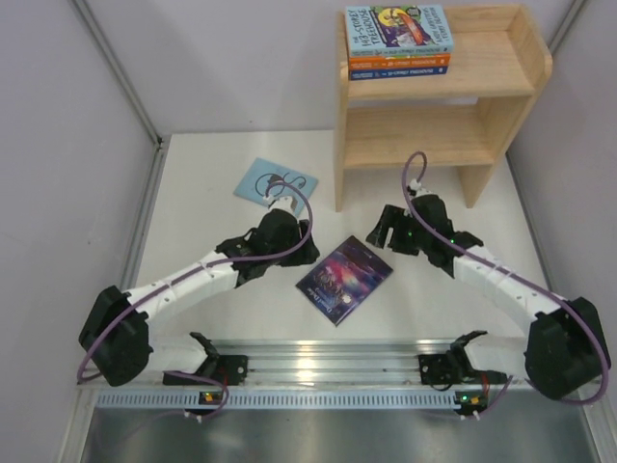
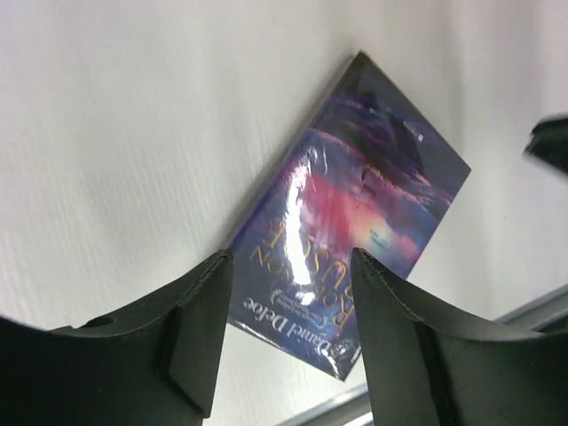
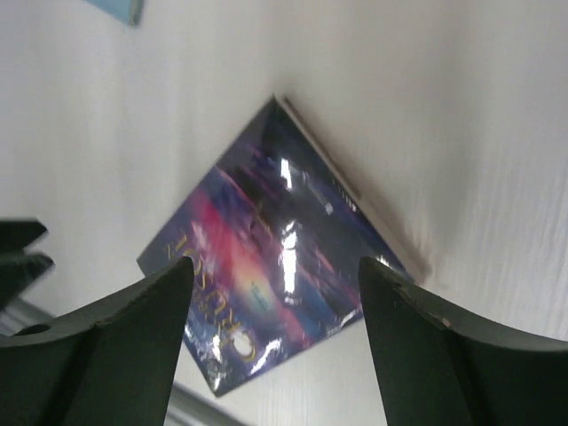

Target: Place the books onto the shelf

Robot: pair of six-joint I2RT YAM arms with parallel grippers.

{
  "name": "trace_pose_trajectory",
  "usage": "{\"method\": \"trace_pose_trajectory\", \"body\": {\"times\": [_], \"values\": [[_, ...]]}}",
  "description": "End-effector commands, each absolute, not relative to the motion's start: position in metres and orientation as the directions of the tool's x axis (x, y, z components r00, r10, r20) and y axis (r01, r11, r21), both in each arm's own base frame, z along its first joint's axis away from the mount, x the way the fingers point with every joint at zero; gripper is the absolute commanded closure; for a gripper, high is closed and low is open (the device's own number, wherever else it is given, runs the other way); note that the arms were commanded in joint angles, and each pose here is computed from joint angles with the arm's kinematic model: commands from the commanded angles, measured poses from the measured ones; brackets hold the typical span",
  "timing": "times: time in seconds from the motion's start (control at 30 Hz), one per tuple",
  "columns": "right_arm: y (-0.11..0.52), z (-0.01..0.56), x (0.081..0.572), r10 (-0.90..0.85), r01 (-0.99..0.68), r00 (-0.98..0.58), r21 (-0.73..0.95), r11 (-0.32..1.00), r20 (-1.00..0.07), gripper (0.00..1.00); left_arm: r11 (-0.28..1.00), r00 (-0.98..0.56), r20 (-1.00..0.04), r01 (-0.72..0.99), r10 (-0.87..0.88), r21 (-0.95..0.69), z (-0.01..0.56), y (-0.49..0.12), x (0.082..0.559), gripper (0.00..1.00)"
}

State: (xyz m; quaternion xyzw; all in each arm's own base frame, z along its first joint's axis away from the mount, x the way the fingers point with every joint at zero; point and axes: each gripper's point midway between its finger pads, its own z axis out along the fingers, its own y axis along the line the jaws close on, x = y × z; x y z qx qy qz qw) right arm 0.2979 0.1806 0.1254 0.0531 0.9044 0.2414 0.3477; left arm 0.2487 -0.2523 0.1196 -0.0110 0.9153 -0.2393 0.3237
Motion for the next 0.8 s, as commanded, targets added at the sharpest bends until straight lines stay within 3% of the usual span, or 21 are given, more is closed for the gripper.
{"method": "trace_pose_trajectory", "body": {"times": [0.0, 0.03, 0.17, 0.3, 0.47, 0.6, 0.77], "values": [[0.193, 0.103, 0.251, 0.374, 0.036, -0.831, 0.631, 0.775, -0.411, 0.25, 0.934, -0.722, -0.691, 0.237, -0.013, -0.266, 0.129, -0.243, 0.278, 0.39], [0.194, 0.100, 0.246, 0.391, 0.051, -0.829, 0.642, 0.765, -0.400, 0.20, 0.930, -0.723, -0.691, 0.258, 0.007, -0.260, 0.128, -0.247, 0.280, 0.39], [0.183, 0.083, 0.229, 0.464, 0.124, -0.803, 0.657, 0.744, -0.374, 0.17, 0.900, -0.722, -0.688, 0.343, 0.068, -0.271, 0.116, -0.261, 0.284, 0.38], [0.185, 0.077, 0.217, 0.536, 0.179, -0.770, 0.689, 0.702, -0.345, 0.16, 0.836, -0.800, -0.594, 0.380, 0.083, -0.395, 0.086, -0.279, 0.276, 0.36], [0.189, 0.058, 0.200, 0.580, 0.232, -0.749, 0.693, 0.683, -0.320, 0.16, 0.839, -0.850, -0.514, 0.359, 0.114, -0.408, 0.053, -0.279, 0.269, 0.39], [0.187, 0.047, 0.203, 0.593, 0.232, -0.724, 0.686, 0.689, -0.351, 0.16, 0.840, -0.878, -0.462, 0.340, 0.123, -0.423, 0.034, -0.277, 0.258, 0.42], [0.195, 0.053, 0.215, 0.567, 0.146, -0.715, 0.707, 0.692, -0.408, 0.16, 0.773, -0.919, -0.386, 0.301, 0.079, -0.558, 0.033, -0.290, 0.233, 0.50]]}}
